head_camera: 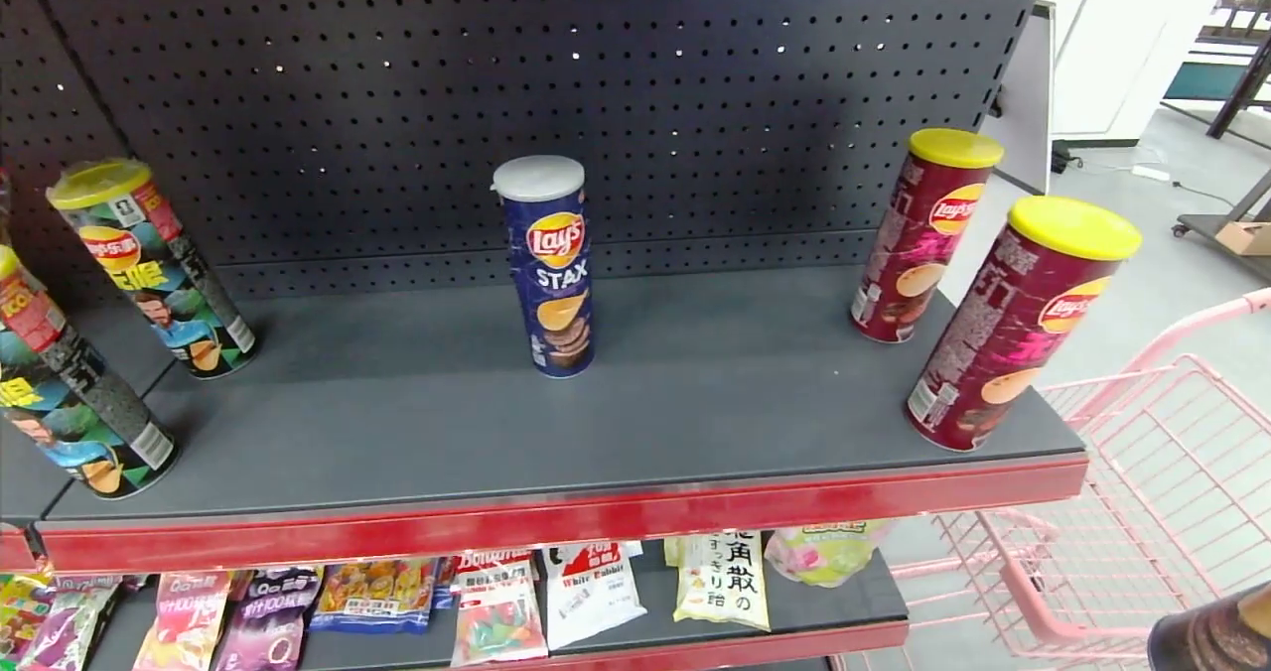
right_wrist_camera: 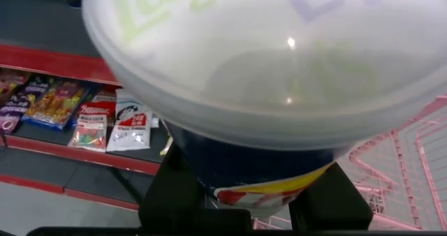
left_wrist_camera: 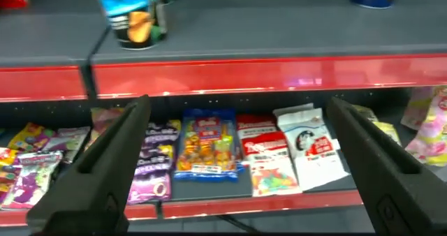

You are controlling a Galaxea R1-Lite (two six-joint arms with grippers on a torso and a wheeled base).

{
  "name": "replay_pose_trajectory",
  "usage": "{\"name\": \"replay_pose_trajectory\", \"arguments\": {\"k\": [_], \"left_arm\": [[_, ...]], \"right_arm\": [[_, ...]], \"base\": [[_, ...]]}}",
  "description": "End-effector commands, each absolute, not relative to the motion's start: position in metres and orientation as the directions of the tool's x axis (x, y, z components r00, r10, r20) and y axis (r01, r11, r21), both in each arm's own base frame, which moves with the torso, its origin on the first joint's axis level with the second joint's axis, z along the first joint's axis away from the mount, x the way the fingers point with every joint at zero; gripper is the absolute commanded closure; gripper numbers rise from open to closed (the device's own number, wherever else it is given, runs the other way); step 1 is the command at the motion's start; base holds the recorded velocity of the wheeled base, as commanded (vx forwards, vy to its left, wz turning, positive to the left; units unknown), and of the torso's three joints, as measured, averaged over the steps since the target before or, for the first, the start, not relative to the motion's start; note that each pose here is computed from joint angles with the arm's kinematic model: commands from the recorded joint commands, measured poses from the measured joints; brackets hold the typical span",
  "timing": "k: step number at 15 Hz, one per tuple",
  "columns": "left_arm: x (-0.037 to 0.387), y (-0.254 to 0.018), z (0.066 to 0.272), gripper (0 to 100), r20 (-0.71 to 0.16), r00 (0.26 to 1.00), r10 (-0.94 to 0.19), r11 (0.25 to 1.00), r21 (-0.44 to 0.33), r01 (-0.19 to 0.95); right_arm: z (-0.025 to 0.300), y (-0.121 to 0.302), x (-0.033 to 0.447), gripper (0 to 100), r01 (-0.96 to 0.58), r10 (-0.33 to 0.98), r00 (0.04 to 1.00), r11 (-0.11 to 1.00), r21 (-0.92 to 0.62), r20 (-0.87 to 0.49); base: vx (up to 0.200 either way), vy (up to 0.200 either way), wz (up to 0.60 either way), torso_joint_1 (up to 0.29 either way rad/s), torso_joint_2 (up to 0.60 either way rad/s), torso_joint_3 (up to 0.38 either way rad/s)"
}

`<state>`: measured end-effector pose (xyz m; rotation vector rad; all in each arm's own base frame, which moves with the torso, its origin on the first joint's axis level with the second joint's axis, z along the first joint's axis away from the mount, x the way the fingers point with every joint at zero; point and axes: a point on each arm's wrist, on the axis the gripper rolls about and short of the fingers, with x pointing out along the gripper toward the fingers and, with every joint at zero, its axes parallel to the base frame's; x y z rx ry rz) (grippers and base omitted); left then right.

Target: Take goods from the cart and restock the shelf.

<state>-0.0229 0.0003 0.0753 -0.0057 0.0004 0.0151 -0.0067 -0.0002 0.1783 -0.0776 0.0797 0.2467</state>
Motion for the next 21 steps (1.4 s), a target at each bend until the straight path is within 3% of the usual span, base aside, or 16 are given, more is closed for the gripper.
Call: {"name": "replay_pose_trajectory", "arguments": {"k": [1, 6, 12, 21], "left_arm": [[-0.0228, 0.0003, 0.0753, 0, -0.002, 1.000, 0.015, 1.000, -0.006, -0.015], [-0.0228, 0.0003, 0.0753, 0, -0.002, 1.000, 0.015, 1.000, -0.006, -0.015], [-0.0228, 0.0003, 0.0753, 0, -0.002, 1.000, 0.015, 1.000, -0.006, -0.015], [-0.0227, 0.0002, 0.0754, 0, -0.003, 1.000, 0.011, 1.000, -0.005, -0.011]], "right_arm": [[0.1775, -0.0002, -0.0066, 100, -0.249, 0.242, 0.966, 0.966, -0.067, -0.092], [0.1763, -0.0002, -0.0067, 100, -0.250, 0.244, 0.965, 0.966, -0.067, -0.096], [0.1737, 0.0001, -0.0054, 100, -0.254, 0.246, 0.963, 0.965, -0.066, -0.107], [0.1732, -0.0005, -0.0094, 100, -0.275, 0.269, 0.959, 0.959, -0.066, -0.087]], "base": [[0.000, 0.200, 0.00, 0.002, 0.01, 0.002], [0.000, 0.000, 0.00, 0.000, 0.00, 0.000], [0.200, 0.000, 0.00, 0.003, 0.00, 0.001], [0.000, 0.000, 0.00, 0.000, 0.00, 0.000]]}}
